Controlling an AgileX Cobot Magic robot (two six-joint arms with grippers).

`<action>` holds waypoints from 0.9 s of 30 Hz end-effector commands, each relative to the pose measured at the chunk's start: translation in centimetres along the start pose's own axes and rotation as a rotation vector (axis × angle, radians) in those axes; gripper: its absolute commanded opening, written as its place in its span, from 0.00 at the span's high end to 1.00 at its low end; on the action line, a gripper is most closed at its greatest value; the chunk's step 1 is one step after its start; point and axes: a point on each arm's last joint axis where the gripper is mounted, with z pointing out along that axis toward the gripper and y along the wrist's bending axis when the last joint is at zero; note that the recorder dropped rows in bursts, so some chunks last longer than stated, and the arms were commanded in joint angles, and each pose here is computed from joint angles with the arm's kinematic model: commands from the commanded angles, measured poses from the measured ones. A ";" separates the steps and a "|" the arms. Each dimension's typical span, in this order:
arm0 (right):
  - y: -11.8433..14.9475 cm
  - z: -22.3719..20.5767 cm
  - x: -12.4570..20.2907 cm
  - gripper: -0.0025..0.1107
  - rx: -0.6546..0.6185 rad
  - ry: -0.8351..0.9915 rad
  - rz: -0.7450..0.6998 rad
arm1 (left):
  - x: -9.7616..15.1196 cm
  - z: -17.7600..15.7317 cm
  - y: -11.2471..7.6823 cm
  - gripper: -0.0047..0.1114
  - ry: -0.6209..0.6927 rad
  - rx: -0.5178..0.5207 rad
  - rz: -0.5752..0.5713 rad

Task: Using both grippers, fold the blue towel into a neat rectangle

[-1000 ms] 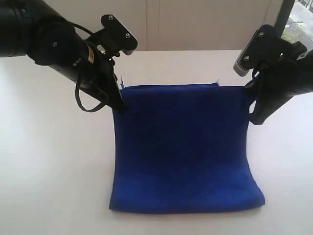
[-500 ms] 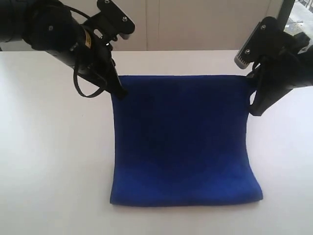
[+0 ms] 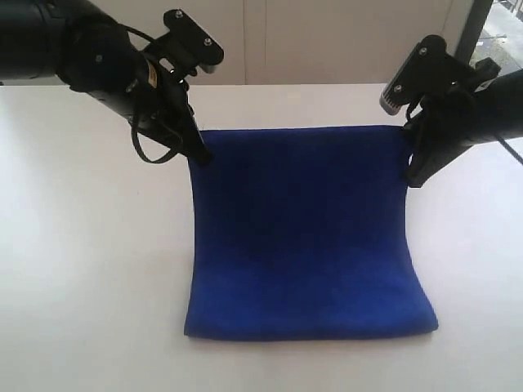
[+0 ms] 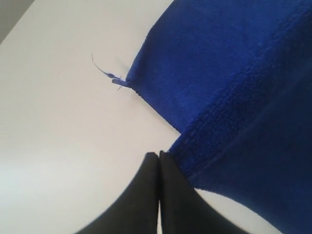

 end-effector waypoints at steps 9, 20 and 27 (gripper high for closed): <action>-1.6 -0.4 -1.1 0.98 0.066 -0.042 -0.003 | -0.6 0.5 1.8 0.96 0.028 -0.035 -0.028; -1.3 1.7 -0.4 0.98 0.061 -0.013 0.004 | -0.5 1.8 1.5 0.96 0.034 -0.027 -0.023; -1.3 1.7 -0.4 0.98 0.065 -0.014 0.004 | -0.7 1.8 1.6 0.96 0.017 -0.029 -0.023</action>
